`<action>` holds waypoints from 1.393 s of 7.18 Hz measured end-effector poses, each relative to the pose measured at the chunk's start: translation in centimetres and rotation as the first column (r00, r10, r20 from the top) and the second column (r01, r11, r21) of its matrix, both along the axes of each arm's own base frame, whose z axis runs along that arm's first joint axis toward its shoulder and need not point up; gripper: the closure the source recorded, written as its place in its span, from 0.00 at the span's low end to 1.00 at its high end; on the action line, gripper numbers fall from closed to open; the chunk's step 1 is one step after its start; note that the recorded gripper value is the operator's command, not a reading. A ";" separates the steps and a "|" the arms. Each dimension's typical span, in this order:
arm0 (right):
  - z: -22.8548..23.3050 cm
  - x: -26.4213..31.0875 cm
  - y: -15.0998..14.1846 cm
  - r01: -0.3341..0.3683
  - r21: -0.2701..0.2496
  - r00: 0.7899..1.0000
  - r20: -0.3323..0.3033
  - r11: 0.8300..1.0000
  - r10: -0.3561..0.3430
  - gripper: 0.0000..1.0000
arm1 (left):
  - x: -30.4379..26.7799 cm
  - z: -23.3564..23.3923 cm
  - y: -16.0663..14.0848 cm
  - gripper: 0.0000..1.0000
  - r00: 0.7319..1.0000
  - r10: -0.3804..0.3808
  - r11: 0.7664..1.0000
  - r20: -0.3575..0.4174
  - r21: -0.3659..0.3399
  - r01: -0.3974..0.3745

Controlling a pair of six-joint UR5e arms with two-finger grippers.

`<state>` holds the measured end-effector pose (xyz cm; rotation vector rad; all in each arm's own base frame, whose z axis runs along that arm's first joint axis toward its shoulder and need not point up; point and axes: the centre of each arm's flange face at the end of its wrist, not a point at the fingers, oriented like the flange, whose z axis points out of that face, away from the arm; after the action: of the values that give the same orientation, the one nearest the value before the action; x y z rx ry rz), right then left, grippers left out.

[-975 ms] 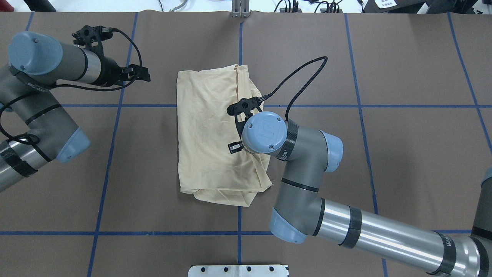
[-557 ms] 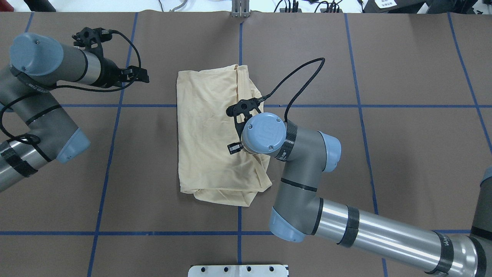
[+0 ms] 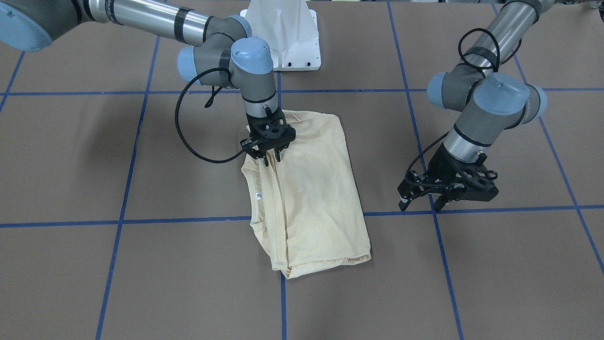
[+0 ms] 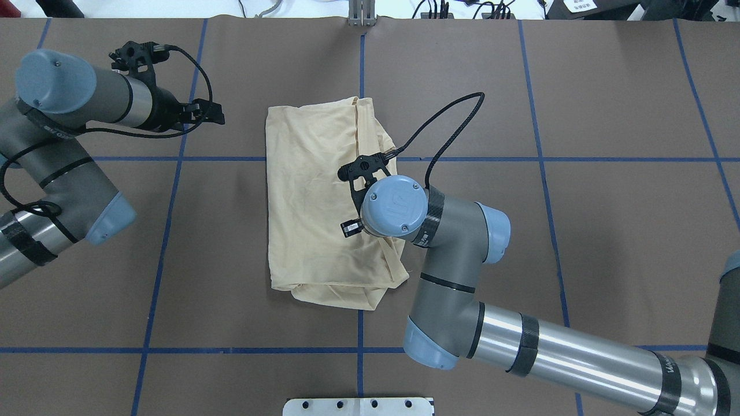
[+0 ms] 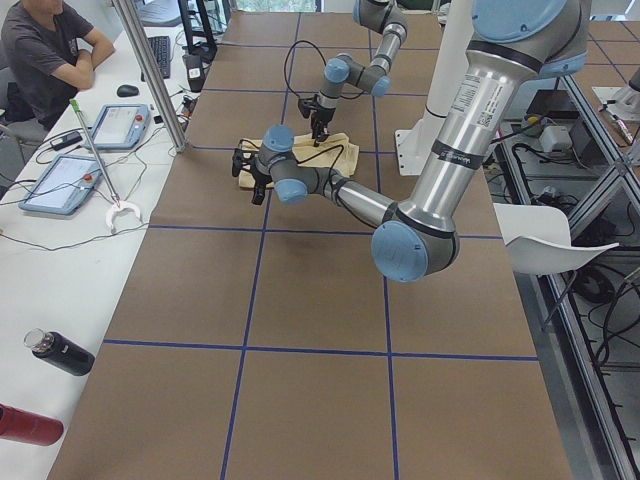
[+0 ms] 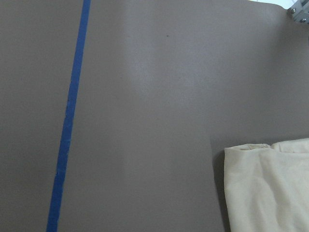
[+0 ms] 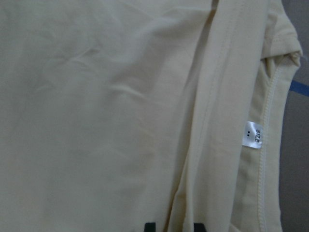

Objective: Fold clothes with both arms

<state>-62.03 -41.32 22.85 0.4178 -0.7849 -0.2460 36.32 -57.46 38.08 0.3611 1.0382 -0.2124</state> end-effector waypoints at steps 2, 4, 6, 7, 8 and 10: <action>0.3 0.0 0.1 0.001 -0.002 1.000 -0.004 1.000 -0.001 1.00 | 0.2 0.0 0.0 0.00 1.000 0.000 1.000 0.000 -0.003 0.000; 0.2 0.1 0.0 0.000 -0.001 1.000 -0.003 1.000 0.000 1.00 | 0.3 0.0 0.0 0.00 1.000 0.001 1.000 0.000 -0.004 -0.001; 0.1 0.8 -0.6 -0.012 -0.001 1.000 -0.001 1.000 0.012 1.00 | 0.3 -0.3 -0.1 0.00 1.000 0.002 1.000 -0.002 -0.001 -0.002; 0.2 1.3 -1.2 -0.020 -0.003 1.000 -0.002 1.000 0.020 1.00 | 0.4 -0.4 -0.1 0.00 1.000 0.002 1.000 -0.003 0.000 -0.002; 0.6 1.8 -1.6 -0.028 -0.008 1.000 -0.008 1.000 0.028 1.00 | 0.4 -0.4 -0.1 0.00 1.000 0.001 1.000 -0.004 0.000 -0.001; 1.4 3.4 -1.3 -0.039 -0.029 0.998 -0.045 0.999 0.038 1.00 | 0.4 -0.6 -0.1 0.00 1.000 0.000 1.000 -0.007 0.000 0.000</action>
<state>-58.64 -42.62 24.27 0.3974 -0.7357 -0.2069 36.70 -57.58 37.51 0.3604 1.0448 -0.2135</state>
